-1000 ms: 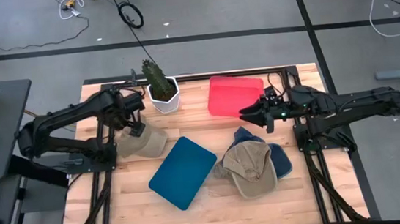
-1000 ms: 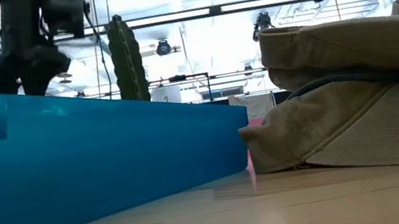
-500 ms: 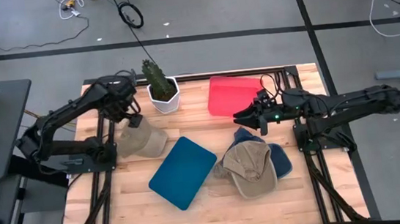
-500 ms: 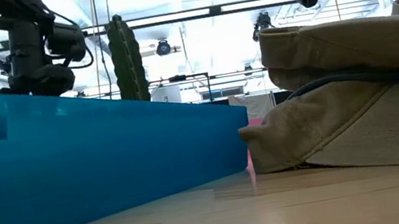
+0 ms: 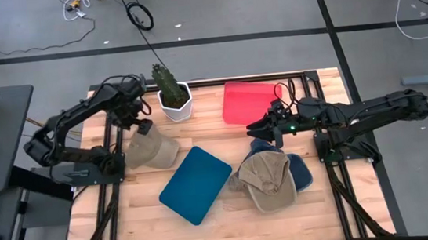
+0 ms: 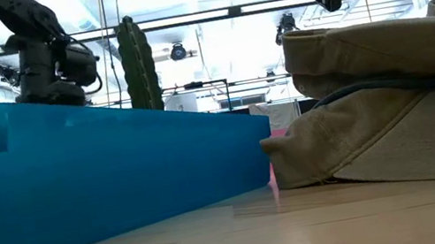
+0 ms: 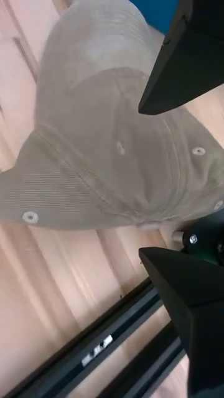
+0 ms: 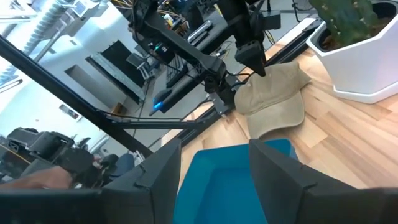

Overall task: Pick & Place hat
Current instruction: Put the brown cap into the blue bin

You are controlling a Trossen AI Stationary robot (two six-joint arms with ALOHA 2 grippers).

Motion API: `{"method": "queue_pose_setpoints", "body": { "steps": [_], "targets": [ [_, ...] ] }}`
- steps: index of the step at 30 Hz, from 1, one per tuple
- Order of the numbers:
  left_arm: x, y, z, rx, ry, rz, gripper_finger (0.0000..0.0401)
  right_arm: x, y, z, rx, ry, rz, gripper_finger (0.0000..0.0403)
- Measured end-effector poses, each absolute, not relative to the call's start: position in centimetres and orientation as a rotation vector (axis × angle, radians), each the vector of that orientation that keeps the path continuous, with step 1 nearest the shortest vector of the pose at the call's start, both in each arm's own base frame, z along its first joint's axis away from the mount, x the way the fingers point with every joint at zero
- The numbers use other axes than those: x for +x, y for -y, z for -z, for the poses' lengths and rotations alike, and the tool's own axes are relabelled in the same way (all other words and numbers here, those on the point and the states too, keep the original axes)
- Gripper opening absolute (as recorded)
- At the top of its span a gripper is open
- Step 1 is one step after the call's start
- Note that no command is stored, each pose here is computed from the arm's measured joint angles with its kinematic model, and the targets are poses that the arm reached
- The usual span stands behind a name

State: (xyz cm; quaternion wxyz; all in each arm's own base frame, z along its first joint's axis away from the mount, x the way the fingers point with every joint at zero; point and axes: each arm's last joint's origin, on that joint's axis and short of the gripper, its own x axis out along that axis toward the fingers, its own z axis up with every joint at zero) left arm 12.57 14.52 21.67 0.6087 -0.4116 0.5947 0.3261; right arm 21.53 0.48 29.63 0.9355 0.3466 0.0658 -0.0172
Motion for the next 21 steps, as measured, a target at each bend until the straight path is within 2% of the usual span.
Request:
{"method": "queue_pose_setpoints", "body": {
  "steps": [9,14,18,21],
  "targets": [
    [11.6,-13.0,-16.9,-1.041,-1.434,-0.688,0.0369,21.5,-0.5,-29.6,0.711,-0.134,0.035,0.0192],
    [11.4,-12.6,-16.3,-1.068,-1.433,-0.650,0.0364,21.5,-0.5,-29.6,0.711,-0.134,0.035,0.0192],
    [11.4,-12.4,-16.6,-1.084,-1.398,-0.618,0.0333,21.5,-0.5,-29.6,0.715,-0.134,0.036,0.0192],
    [11.4,-12.3,-16.8,-1.089,-1.376,-0.604,0.0292,21.5,-0.5,-29.6,0.715,-0.134,0.036,0.0192]
  ]
}}
